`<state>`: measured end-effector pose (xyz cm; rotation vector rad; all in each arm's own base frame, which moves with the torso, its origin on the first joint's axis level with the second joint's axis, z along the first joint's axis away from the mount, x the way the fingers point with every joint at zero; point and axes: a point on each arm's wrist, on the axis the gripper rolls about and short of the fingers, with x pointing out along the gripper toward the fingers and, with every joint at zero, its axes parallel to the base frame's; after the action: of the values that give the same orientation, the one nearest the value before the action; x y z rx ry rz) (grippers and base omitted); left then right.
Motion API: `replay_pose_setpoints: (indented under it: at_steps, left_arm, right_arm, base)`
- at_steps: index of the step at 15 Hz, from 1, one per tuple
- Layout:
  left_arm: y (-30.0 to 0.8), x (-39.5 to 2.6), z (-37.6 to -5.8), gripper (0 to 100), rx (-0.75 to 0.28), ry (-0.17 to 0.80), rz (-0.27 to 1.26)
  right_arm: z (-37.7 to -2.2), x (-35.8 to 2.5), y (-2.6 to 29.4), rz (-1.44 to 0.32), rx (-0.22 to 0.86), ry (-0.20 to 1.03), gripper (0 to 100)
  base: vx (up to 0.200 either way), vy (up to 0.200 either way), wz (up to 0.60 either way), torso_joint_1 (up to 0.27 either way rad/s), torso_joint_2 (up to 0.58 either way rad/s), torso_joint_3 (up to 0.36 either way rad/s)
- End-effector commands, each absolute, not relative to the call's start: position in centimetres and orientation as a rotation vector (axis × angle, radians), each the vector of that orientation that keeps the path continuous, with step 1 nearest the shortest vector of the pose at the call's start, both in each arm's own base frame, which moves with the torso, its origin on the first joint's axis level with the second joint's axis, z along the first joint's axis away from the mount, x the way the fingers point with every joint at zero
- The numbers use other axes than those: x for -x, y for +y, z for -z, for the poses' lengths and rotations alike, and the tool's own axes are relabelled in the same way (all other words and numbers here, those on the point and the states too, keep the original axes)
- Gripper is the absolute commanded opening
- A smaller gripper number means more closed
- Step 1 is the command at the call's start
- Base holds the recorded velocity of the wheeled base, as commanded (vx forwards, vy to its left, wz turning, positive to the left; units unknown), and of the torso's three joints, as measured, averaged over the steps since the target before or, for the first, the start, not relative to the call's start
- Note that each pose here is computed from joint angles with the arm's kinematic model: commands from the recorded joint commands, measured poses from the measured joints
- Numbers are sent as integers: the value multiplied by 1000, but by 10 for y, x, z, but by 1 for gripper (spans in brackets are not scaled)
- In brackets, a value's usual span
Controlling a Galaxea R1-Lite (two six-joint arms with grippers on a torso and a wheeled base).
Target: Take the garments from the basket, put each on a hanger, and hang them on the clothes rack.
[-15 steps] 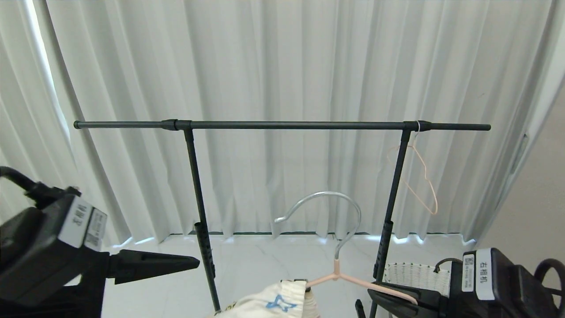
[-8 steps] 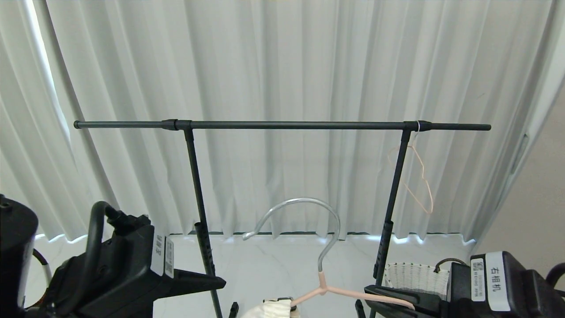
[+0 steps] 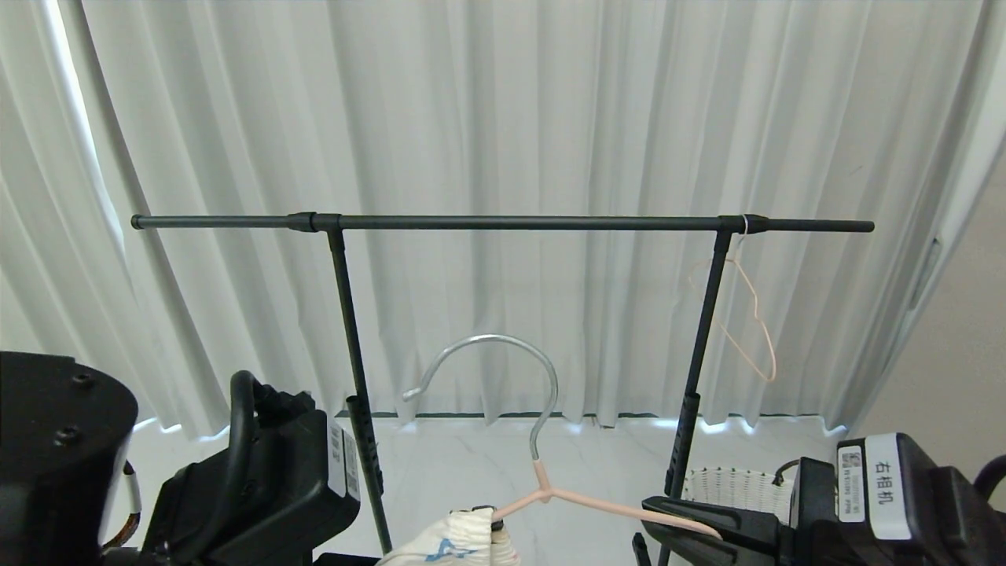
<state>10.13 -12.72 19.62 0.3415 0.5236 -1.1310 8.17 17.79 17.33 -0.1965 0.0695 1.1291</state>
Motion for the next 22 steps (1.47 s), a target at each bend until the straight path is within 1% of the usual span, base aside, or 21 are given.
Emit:
replay_pose_setpoints:
  at_steps: [1,4,6,7,8,9,10,12,13,14,15,16,17,18,19,22]
  left_arm:
    - [-128,-103,-194,0,-339,526,1123]
    - [-122,-107,-184,0,-349,524,1031]
    - [-116,-111,-171,0,-383,517,891]
    - [-112,-112,-166,0,-422,507,811]
    - [-111,-112,-166,0,-435,489,769]
    - [-110,-112,-169,0,-432,468,750]
    - [-111,-113,-172,0,-420,444,745]
    - [-115,-118,-183,0,-375,339,736]
    - [-116,-119,-188,0,-357,296,733]
    - [-116,-120,-191,0,-349,277,732]
    - [-117,-120,-194,0,-345,267,731]
    - [-117,-121,-198,0,-339,254,730]
    - [-117,-121,-200,0,-336,247,730]
    - [-118,-122,-203,0,-331,236,729]
    - [-119,-122,-206,0,-328,228,729]
    - [-119,-122,-207,0,-325,222,731]
  right_arm:
    - [-171,-82,178,-1123,204,77,100]
    - [-171,-83,176,-1066,211,77,100]
    - [-171,-84,175,-1021,212,81,100]
    - [-167,-84,174,-1017,219,96,100]
    - [-160,-83,173,-1020,227,127,100]
    - [-151,-84,173,-1019,224,174,100]
    - [-144,-84,175,-1011,196,230,100]
    - [-136,-92,192,-978,59,362,100]
    - [-132,-100,207,-945,-32,431,100]
    - [-129,-112,223,-899,-108,474,100]
    - [-125,-125,235,-842,-142,488,100]
    - [-122,-139,247,-780,-159,485,100]
    - [-120,-145,252,-755,-167,481,100]
    - [-117,-156,263,-717,-185,475,100]
    - [-115,-157,266,-713,-183,478,100]
    - [-108,-146,274,-748,-157,499,100]
  base:
    - [0,0,0,0,0,0]
    - [0,0,0,0,0,0]
    - [0,0,0,0,0,0]
    - [0,0,0,0,0,0]
    - [0,0,0,0,0,0]
    - [0,0,0,0,0,0]
    - [0,0,0,0,0,0]
    - [0,0,0,0,0,0]
    - [0,0,0,0,0,0]
    - [0,0,0,0,0,0]
    - [0,0,0,0,0,0]
    - [0,0,0,0,0,0]
    - [0,0,0,0,0,0]
    - [0,0,0,0,0,0]
    - [0,0,0,0,0,0]
    - [0,0,0,0,0,0]
